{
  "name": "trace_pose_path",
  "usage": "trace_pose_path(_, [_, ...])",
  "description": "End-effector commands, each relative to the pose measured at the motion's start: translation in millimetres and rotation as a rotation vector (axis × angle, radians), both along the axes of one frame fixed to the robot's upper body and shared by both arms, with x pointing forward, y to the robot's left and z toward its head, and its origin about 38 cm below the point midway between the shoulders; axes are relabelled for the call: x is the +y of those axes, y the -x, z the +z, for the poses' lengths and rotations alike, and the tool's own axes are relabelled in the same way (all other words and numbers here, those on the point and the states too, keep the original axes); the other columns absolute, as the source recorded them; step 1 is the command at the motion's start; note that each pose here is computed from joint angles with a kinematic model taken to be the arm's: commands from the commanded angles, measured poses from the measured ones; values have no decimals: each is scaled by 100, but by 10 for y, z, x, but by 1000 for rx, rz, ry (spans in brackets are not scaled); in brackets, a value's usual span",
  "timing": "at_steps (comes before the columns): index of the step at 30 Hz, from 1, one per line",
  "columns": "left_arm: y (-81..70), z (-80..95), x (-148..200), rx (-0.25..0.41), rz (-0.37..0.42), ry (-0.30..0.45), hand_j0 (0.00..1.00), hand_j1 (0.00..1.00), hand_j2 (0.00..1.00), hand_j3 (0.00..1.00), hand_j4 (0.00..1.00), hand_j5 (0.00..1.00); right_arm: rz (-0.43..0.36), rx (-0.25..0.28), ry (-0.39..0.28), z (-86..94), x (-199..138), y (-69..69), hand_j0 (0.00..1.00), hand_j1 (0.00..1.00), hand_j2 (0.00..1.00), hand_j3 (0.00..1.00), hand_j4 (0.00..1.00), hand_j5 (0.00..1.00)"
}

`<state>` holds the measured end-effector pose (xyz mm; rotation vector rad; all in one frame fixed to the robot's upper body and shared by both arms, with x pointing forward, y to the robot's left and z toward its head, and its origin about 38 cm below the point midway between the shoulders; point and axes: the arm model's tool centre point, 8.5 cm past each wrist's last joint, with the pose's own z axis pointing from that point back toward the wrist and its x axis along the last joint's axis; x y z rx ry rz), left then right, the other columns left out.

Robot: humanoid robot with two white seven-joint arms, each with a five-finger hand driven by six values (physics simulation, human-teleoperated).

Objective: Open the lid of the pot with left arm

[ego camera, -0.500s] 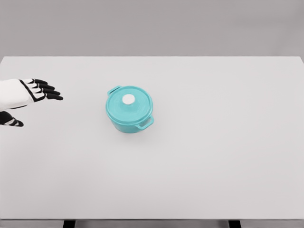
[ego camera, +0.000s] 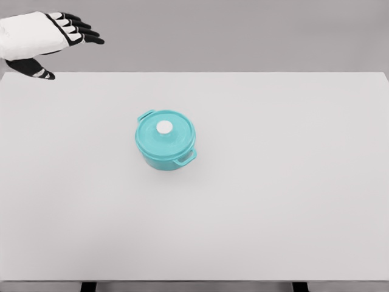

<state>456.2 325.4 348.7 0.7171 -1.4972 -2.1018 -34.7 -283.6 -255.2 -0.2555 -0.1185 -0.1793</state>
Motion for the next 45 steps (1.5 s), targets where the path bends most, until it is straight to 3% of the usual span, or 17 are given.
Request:
trace_pose_path(1, [-102, -756, -320, 200, -57, -38, 100, 100, 100, 100, 100, 100, -2, 0, 0, 0, 0, 0, 100, 100, 100, 100, 100, 100])
trace_pose_path(3, [-147, -601, -398, 161, -72, -49, 100, 100, 100, 100, 100, 100, -1, -1, -1, 0, 1, -1, 100, 100, 100, 100, 100, 100])
trace_pose_path(6, [-185, -702, -873, 157, -157, -19, 100, 100, 100, 100, 100, 100, 2, -12, 1, -3, -4, -53, 100, 100, 100, 100, 100, 100])
trace_pose_path(11, [-137, -902, -1207, 190, -229, -40, 100, 100, 100, 100, 100, 100, -1, -4, -1, -1, 1, -20, 100, 100, 100, 100, 100, 100])
trace_pose_path(15, [-130, -991, -1294, 185, -238, -84, 100, 100, 100, 100, 100, 100, 2, -3, -1, -1, 1, -21, 100, 100, 100, 100, 100, 100])
trace_pose_path(23, [-6, -970, -1458, 164, -296, -83, 100, 100, 100, 100, 100, 100, 0, -4, -1, -1, 1, -21, 100, 100, 100, 100, 100, 100])
trace_pose_path(33, [58, -1091, -1525, 189, -322, -110, 100, 100, 100, 100, 100, 100, 0, -4, -1, -1, 1, -21, 100, 100, 100, 100, 100, 100])
trace_pose_path(45, [31, -1085, -1511, 168, -310, -141, 100, 100, 100, 100, 100, 100, 0, -4, -1, -1, 1, -21, 100, 100, 100, 100, 100, 100])
